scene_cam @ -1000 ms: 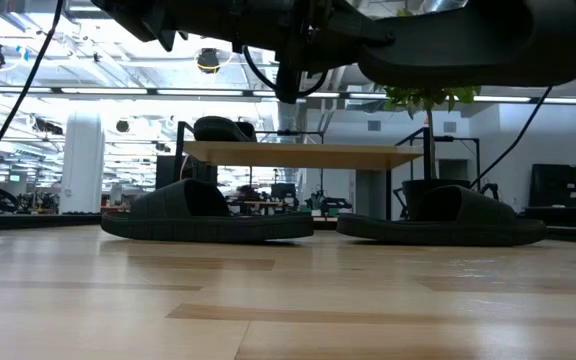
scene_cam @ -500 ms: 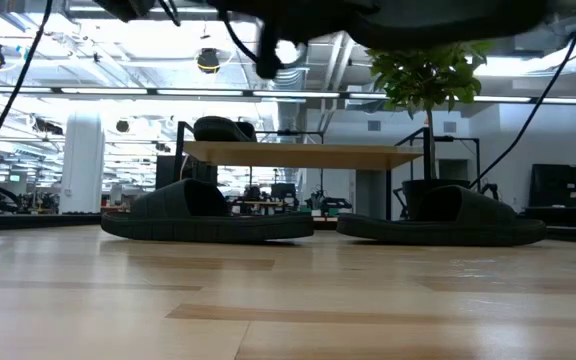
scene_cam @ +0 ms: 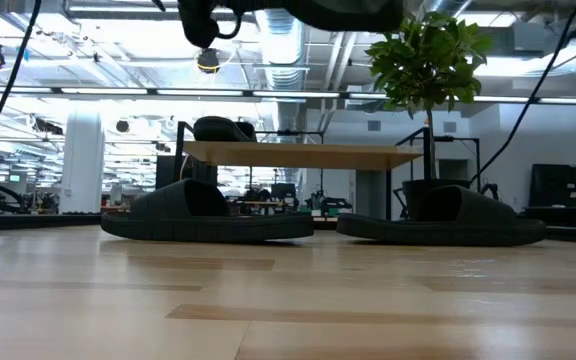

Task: Pick and place slides into the shelf
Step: Put the bottom black slide on the shelf

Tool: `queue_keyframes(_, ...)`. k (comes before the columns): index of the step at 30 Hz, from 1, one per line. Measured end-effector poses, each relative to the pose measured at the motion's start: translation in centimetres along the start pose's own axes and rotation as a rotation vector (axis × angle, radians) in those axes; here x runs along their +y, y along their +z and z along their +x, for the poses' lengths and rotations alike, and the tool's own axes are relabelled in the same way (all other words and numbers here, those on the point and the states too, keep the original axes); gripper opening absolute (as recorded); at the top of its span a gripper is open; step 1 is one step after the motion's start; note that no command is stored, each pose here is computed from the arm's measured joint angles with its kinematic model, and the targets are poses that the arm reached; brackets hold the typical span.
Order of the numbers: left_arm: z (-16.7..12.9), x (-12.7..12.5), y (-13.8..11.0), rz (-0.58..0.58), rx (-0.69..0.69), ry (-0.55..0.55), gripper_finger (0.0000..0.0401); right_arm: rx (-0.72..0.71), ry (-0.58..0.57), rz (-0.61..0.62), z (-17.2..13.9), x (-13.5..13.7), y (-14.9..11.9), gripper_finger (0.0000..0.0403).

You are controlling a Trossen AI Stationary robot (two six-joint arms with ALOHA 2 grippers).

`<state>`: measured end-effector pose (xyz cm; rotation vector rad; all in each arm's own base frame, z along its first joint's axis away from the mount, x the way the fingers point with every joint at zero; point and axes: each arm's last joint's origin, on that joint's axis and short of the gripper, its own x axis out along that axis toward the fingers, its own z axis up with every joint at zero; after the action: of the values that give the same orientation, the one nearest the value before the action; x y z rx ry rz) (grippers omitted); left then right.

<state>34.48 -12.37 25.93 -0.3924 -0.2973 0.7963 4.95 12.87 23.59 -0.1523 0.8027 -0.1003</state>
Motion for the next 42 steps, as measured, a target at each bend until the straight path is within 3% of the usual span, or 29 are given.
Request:
queue_keyframes(7, 2.4, 1.0, 1.0, -0.033, -0.062, 0.042, 0.0036, -0.019, 0.067, -0.042, -0.9, 0.7, -1.1, 0.0178)
queue_keyframes(13, 3.6, 1.8, 1.3, -0.097, -0.096, 0.145, 0.0036, 0.008, 0.126, -0.097, -1.8, 1.3, -2.4, 0.0178)
queue_keyframes(27, 3.1, 2.6, -0.7, -0.292, -0.152, 0.393, 0.0037, 0.027, 0.263, -0.156, -3.3, 1.9, -4.0, 0.0178)
queue_keyframes(34, 3.4, 3.7, -2.6, -0.395, -0.179, 0.398, 0.0036, 0.019, 0.31, -0.201, -4.0, 1.8, -4.7, 0.0178)
queue_keyframes(42, 5.7, 2.8, -0.9, -0.431, -0.226, 0.438, 0.0036, 0.024, 0.394, -0.174, -5.0, 1.9, -5.7, 0.0178)
